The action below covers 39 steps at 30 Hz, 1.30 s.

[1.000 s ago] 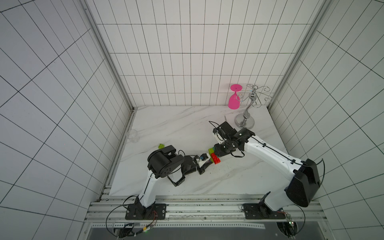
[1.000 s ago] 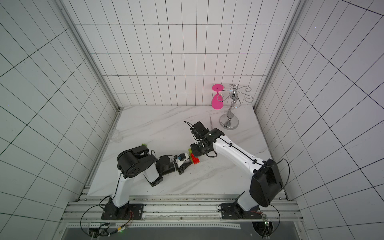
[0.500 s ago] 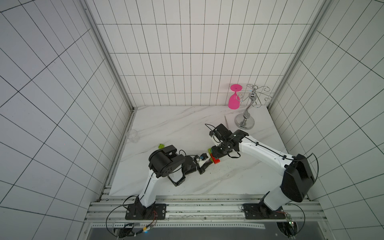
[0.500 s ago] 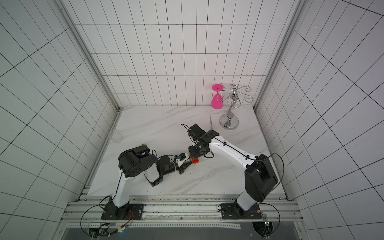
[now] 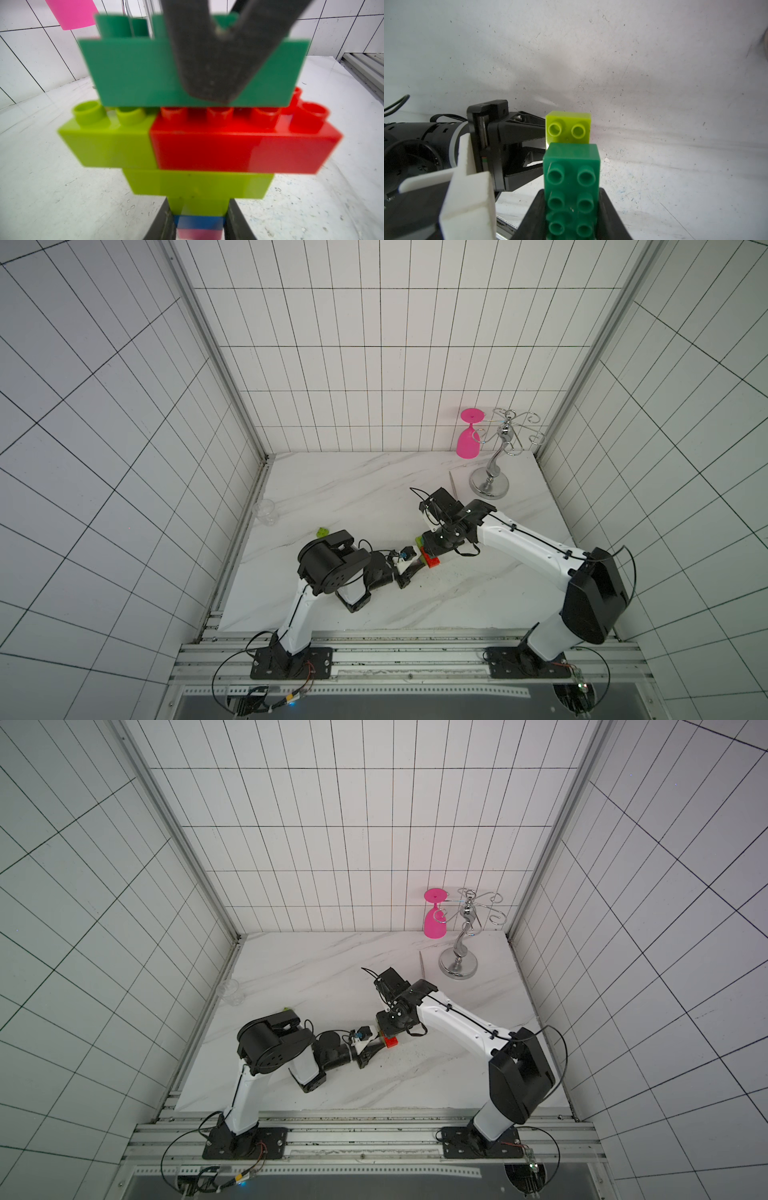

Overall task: Assemble a spoon with lego
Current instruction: Assemble the lego brick with the lego brick.

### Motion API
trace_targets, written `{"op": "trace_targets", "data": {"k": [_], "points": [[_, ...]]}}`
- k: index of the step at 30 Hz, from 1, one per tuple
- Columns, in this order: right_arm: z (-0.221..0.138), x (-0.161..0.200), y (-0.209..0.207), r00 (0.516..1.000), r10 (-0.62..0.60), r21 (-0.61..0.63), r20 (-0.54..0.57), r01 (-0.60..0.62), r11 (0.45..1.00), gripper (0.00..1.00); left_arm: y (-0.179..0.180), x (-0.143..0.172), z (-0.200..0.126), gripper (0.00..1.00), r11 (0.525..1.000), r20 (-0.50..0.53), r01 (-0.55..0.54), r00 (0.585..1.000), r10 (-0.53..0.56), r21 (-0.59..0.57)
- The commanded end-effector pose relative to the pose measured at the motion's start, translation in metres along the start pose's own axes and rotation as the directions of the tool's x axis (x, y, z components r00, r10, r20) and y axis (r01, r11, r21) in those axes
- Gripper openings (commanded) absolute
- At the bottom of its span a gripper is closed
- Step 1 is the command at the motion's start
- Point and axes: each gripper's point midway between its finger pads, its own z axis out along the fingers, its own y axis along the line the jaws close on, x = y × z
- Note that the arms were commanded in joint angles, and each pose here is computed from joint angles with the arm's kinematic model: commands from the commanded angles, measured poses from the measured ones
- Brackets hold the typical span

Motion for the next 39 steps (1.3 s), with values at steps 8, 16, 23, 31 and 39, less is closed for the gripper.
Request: {"op": "trace_targets", "data": {"k": [8, 16, 23, 31, 39], "points": [[-0.007, 0.001, 0.011, 1.0, 0.013, -0.028, -0.016, -0.014, 1.0, 0.14, 0.0, 0.007, 0.003, 0.0, 1.0, -0.009, 0.004, 1.0, -0.004, 0.003], [0.004, 0.006, 0.0, 0.999, 0.01, 0.032, -0.053, -0.008, 0.999, 0.14, 0.0, 0.004, 0.003, 0.0, 1.0, -0.004, 0.002, 1.0, -0.002, 0.003], [0.023, 0.015, -0.002, 0.994, 0.028, 0.04, -0.102, -0.024, 0.999, 0.14, 0.0, 0.004, 0.002, 0.0, 1.0, -0.005, -0.001, 1.0, 0.001, 0.003], [0.039, 0.039, -0.018, 0.977, 0.038, 0.097, -0.208, -0.018, 0.995, 0.14, 0.0, 0.002, 0.001, 0.0, 1.0, 0.0, -0.013, 1.0, 0.013, 0.002], [0.046, 0.058, -0.037, 0.951, 0.038, 0.179, -0.306, 0.018, 0.984, 0.14, 0.001, -0.003, 0.0, 0.0, 0.999, 0.007, -0.033, 0.999, 0.033, -0.007]]}}
